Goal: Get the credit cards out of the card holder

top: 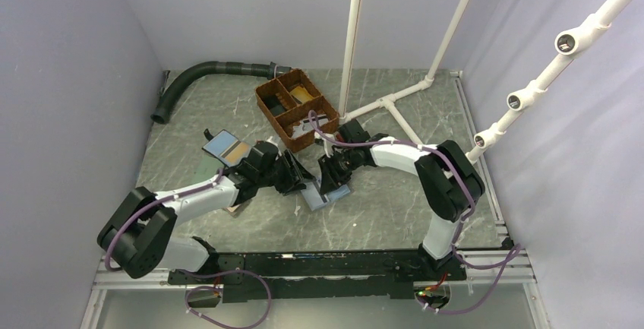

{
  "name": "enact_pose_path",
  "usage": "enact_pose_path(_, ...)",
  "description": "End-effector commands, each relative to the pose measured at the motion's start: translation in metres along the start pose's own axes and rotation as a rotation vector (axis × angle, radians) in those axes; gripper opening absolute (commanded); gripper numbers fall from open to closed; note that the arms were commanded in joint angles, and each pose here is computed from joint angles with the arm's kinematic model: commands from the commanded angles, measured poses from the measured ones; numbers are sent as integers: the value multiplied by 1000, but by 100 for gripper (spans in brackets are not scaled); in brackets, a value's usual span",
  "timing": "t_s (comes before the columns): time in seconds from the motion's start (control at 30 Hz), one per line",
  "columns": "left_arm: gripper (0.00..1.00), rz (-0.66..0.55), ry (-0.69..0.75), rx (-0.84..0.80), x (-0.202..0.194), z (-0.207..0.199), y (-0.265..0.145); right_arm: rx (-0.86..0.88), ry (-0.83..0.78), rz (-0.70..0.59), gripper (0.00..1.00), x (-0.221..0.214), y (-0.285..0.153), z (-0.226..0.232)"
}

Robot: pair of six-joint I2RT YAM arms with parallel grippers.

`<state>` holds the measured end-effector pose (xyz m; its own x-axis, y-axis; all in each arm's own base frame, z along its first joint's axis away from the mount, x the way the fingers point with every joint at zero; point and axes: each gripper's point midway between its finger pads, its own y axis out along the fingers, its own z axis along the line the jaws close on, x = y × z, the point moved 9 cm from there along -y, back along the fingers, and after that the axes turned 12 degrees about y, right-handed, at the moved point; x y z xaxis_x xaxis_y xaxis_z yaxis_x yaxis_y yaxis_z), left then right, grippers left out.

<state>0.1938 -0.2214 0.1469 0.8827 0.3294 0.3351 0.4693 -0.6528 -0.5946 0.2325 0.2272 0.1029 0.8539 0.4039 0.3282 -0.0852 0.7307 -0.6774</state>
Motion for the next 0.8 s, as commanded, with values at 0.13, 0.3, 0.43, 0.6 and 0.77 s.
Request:
enact_pose_path(0.13, 54, 40, -20, 28, -3, 4, 10, -99, -65, -75, 19, 14, -13, 3)
enact_pose_path(0.3, 54, 62, -37, 59, -5, 7, 12, -160, -74, -93, 11, 14, -15, -2)
enact_pose_path(0.43, 54, 69, -52, 51, -7, 9, 15, -138, -52, -70, 9, 12, -9, -4)
enact_pose_path(0.6, 53, 79, -49, 45, -6, 9, 18, -114, -22, -41, 8, 10, -2, -7)
enact_pose_path(0.77, 53, 94, -57, 62, -8, 11, 20, -106, -5, -26, 8, 9, 3, -9)
